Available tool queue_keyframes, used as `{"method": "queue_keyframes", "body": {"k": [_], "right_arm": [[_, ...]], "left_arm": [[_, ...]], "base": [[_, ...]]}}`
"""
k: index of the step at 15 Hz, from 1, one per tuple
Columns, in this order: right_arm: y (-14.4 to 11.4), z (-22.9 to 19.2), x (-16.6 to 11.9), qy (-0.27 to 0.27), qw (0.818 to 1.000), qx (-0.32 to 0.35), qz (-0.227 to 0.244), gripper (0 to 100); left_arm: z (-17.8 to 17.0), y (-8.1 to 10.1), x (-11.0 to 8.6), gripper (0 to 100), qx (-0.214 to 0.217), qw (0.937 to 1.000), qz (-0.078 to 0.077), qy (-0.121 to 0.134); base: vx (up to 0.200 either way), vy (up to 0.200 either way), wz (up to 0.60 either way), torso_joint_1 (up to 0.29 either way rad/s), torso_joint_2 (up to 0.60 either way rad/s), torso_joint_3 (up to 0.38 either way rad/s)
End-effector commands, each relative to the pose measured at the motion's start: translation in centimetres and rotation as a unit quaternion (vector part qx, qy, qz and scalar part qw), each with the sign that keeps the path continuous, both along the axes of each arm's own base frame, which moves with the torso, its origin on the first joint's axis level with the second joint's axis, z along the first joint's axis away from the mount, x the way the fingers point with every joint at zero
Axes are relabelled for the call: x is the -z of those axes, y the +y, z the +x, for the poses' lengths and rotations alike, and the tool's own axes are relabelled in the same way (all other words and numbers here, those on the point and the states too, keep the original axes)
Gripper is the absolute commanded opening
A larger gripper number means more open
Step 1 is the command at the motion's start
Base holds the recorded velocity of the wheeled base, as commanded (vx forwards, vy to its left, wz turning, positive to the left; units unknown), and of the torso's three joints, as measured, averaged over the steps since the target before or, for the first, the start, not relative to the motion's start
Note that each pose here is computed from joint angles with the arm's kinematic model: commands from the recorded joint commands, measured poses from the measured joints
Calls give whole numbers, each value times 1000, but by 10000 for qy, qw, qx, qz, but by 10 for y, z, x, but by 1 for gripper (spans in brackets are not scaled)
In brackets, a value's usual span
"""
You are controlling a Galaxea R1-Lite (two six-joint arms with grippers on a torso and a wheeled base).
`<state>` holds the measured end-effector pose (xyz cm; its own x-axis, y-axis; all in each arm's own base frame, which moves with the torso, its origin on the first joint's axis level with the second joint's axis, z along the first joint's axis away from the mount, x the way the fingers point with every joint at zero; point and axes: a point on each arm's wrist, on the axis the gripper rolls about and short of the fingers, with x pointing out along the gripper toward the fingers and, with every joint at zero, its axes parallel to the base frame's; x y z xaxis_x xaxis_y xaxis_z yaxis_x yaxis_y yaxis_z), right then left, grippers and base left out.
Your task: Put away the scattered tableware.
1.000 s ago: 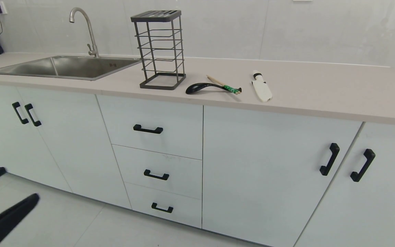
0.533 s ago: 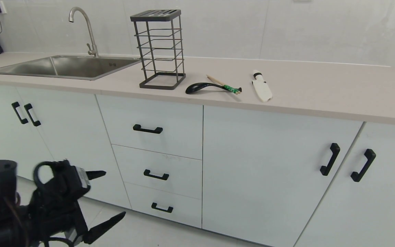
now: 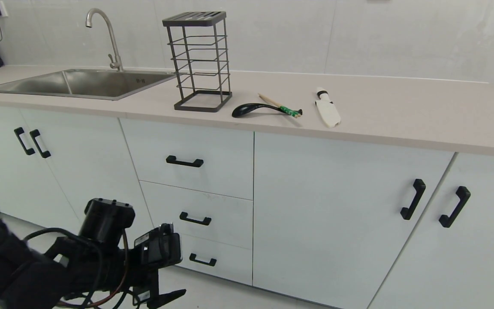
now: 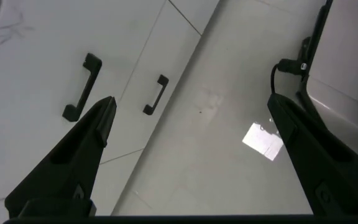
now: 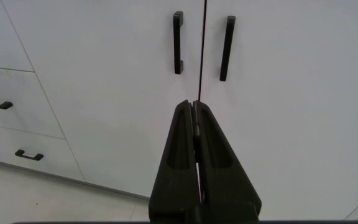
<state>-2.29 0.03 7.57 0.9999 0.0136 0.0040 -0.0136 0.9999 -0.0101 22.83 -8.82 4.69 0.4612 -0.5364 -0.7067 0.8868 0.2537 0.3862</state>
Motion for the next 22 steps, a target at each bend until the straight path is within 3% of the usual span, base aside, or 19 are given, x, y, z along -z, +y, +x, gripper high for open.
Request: {"method": "queue_keyframes", "body": {"k": [1,4,5,7,8,10,12,15,17,19,22], "right_arm": [[0,0,0,5,10000,-1,-4,0],[0,0,0,5,10000,-1,4,0],[0,0,0,5,10000,-1,4,0],[0,0,0,5,10000,-1,4,0],[0,0,0,5,10000,-1,12,0],[0,0,0,5,10000,-1,12,0],[0,0,0,5,10000,-1,12,0],[0,0,0,5,10000,-1,12,0],[0,0,0,5,10000,-1,19,0],[0,0,0,5,10000,-1,19,0],[0,0,0,5,10000,-1,19,0]], "left_arm": [[24,-6,34,100,103,9990,232,356],[51,-4,50,100,-74,9988,245,407],[68,-3,64,100,-150,9986,267,438],[85,2,74,100,-211,9987,291,363],[92,5,75,100,-232,9988,312,283],[115,15,80,100,30,9988,475,-131],[116,16,85,100,124,9989,436,-70],[126,7,97,100,498,9973,506,-212],[148,3,97,100,531,9959,494,-536],[150,6,101,100,497,9967,533,-349],[161,11,106,100,455,9965,555,-440]], "base": [[0,0,0,0,0,0],[0,0,0,0,0,0],[0,0,0,0,0,0],[0,0,0,0,0,0],[0,0,0,0,0,0],[0,0,0,0,0,0],[0,0,0,0,0,0],[0,0,0,0,0,0],[0,0,0,0,0,0],[0,0,0,0,0,0],[0,0,0,0,0,0]]}}
